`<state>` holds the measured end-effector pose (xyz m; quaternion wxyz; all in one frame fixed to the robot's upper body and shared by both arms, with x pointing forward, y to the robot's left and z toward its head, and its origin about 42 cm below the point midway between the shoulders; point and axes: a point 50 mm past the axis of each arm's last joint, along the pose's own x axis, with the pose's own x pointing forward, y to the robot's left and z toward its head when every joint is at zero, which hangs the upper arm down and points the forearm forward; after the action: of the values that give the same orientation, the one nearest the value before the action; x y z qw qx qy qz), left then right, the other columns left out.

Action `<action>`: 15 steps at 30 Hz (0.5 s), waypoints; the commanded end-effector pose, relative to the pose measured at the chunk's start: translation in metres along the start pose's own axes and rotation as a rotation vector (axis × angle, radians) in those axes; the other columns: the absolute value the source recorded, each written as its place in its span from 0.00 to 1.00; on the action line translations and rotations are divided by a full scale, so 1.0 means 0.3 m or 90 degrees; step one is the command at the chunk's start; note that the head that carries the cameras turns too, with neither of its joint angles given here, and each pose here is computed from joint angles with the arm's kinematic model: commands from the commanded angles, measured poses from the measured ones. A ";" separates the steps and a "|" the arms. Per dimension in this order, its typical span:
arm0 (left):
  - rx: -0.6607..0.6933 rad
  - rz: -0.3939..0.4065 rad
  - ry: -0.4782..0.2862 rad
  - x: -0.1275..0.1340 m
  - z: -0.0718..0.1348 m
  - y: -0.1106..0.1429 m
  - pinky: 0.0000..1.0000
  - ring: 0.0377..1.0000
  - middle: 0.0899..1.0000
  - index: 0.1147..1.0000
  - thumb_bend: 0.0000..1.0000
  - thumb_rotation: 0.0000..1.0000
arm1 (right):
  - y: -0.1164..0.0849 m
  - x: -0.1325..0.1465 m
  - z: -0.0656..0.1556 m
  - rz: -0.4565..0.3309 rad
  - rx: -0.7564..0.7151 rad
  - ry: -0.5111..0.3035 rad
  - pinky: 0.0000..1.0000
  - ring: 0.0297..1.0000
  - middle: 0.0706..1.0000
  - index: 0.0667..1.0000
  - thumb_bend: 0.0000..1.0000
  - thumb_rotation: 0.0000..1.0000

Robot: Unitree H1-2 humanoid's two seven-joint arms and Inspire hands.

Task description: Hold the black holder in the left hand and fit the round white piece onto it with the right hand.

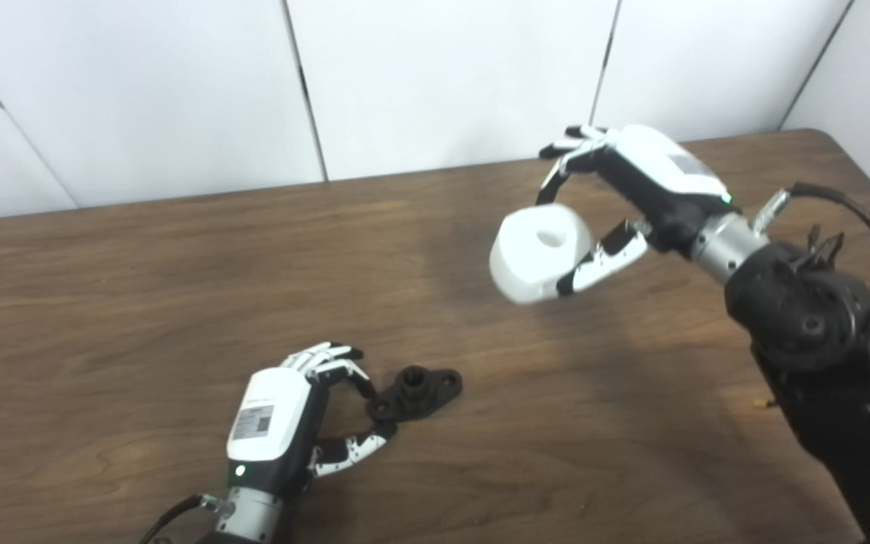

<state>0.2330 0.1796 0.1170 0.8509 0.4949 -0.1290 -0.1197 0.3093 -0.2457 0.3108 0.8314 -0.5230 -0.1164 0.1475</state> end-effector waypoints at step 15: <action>0.017 -0.036 0.008 0.016 0.030 -0.019 0.83 0.83 0.76 0.42 0.52 0.05 | 0.120 0.005 0.091 0.018 0.001 -0.059 0.99 0.95 0.85 0.44 0.52 0.14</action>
<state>0.2356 0.1722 0.1194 0.8514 0.4972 -0.1165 -0.1197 0.2945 -0.2119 0.2793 0.8292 -0.5115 -0.1082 0.1977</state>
